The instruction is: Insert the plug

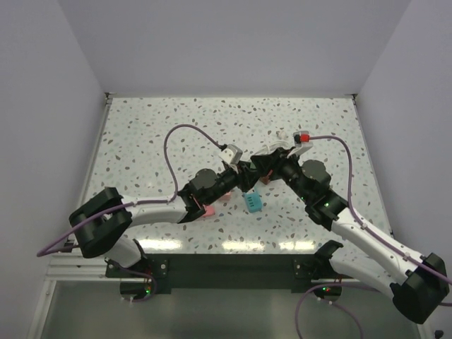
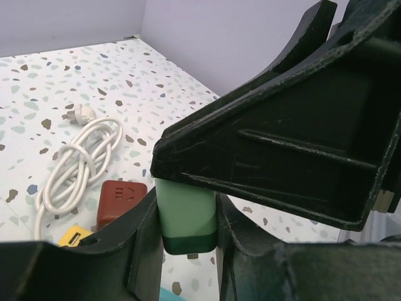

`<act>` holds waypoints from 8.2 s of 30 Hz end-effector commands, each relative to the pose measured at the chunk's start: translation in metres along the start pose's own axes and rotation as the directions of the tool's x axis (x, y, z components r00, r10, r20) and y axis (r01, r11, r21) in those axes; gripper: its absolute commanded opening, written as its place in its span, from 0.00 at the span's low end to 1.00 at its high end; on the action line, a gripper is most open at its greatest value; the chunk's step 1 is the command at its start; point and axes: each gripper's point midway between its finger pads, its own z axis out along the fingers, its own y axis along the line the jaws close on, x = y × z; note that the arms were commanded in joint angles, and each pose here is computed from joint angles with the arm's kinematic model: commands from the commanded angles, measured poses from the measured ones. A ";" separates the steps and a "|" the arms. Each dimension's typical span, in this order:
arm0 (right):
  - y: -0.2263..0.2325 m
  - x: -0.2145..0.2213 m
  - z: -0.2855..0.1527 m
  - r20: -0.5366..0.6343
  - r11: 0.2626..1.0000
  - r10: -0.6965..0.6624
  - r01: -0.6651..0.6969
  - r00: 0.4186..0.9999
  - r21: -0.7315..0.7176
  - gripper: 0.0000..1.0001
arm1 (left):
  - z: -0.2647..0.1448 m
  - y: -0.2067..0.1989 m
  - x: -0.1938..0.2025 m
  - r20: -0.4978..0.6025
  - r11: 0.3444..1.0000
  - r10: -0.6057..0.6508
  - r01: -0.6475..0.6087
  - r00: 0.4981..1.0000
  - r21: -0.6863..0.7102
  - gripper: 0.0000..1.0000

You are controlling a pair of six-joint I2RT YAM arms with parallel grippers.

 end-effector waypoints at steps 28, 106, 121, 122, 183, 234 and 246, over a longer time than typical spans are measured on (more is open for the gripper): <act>-0.016 -0.021 -0.006 -0.213 0.955 -0.092 0.147 0.973 0.258 0.75 | -0.006 0.021 -0.040 0.207 0.826 0.516 -0.418 0.831 -0.378 0.00; -0.048 0.038 0.009 -0.268 0.857 -0.512 0.509 0.816 -0.085 0.00 | -0.115 0.079 -0.032 -0.106 0.981 0.033 -0.052 0.994 -0.188 0.96; -0.056 0.084 0.015 -0.338 0.854 -0.495 0.520 0.801 -0.018 0.00 | -0.142 0.142 -0.038 -0.106 0.911 0.009 -0.052 0.994 -0.409 0.99; -0.057 0.082 0.013 -0.332 0.855 -0.490 0.518 0.806 -0.004 0.00 | -0.144 0.143 -0.038 -0.104 0.909 0.010 -0.052 0.995 -0.414 1.00; -0.091 0.154 -0.005 -0.485 0.846 -0.421 0.525 0.767 0.096 0.00 | -0.156 0.154 -0.044 -0.084 0.883 0.031 -0.067 0.996 -0.464 1.00; -0.155 0.262 -0.008 -0.810 0.736 -0.227 0.639 0.541 0.221 0.00 | -0.163 0.160 -0.046 -0.096 0.864 0.040 -0.082 0.995 -0.497 1.00; -0.178 0.177 0.033 -0.678 0.716 -0.163 0.559 0.717 0.418 0.00 | -0.168 0.158 -0.048 -0.079 0.863 0.031 -0.067 0.996 -0.501 1.00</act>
